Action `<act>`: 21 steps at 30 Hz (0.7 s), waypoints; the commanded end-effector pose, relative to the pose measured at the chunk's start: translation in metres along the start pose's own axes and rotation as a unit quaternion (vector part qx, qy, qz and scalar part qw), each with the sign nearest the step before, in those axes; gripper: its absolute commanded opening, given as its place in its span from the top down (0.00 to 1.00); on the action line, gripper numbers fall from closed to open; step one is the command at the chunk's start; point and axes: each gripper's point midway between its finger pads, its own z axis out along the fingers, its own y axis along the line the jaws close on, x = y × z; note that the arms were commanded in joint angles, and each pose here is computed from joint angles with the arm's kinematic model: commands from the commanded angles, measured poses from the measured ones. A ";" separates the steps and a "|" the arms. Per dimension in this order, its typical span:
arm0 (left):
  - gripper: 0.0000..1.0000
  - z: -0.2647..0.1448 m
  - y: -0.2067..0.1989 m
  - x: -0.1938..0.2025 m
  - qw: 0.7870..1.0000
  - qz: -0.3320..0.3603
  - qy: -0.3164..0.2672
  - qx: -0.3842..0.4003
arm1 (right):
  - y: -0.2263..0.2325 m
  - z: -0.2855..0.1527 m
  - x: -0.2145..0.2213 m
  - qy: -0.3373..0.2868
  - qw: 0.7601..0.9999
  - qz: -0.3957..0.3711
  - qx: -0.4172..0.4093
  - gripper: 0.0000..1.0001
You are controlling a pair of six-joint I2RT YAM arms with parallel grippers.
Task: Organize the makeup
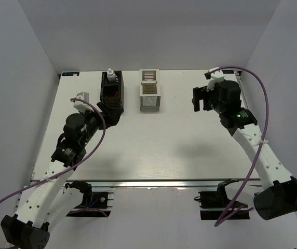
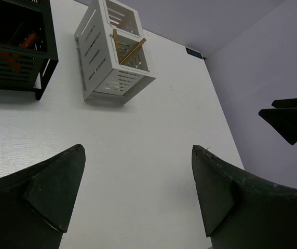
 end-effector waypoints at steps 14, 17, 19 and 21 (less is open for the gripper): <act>0.07 -0.019 -0.019 -0.016 0.999 -0.004 -0.030 0.041 | -0.022 -0.023 -0.013 -0.033 0.997 0.070 0.016 0.11; 0.07 -0.020 -0.018 -0.016 0.999 -0.003 -0.031 0.040 | -0.024 -0.024 -0.013 -0.034 0.997 0.072 0.018 0.11; 0.07 -0.019 -0.019 -0.016 0.999 -0.002 -0.031 0.042 | -0.027 -0.025 -0.014 -0.035 0.996 0.075 0.022 0.11; 0.07 -0.017 -0.020 -0.017 0.999 -0.002 -0.031 0.043 | -0.029 -0.024 -0.011 -0.033 0.996 0.078 0.026 0.10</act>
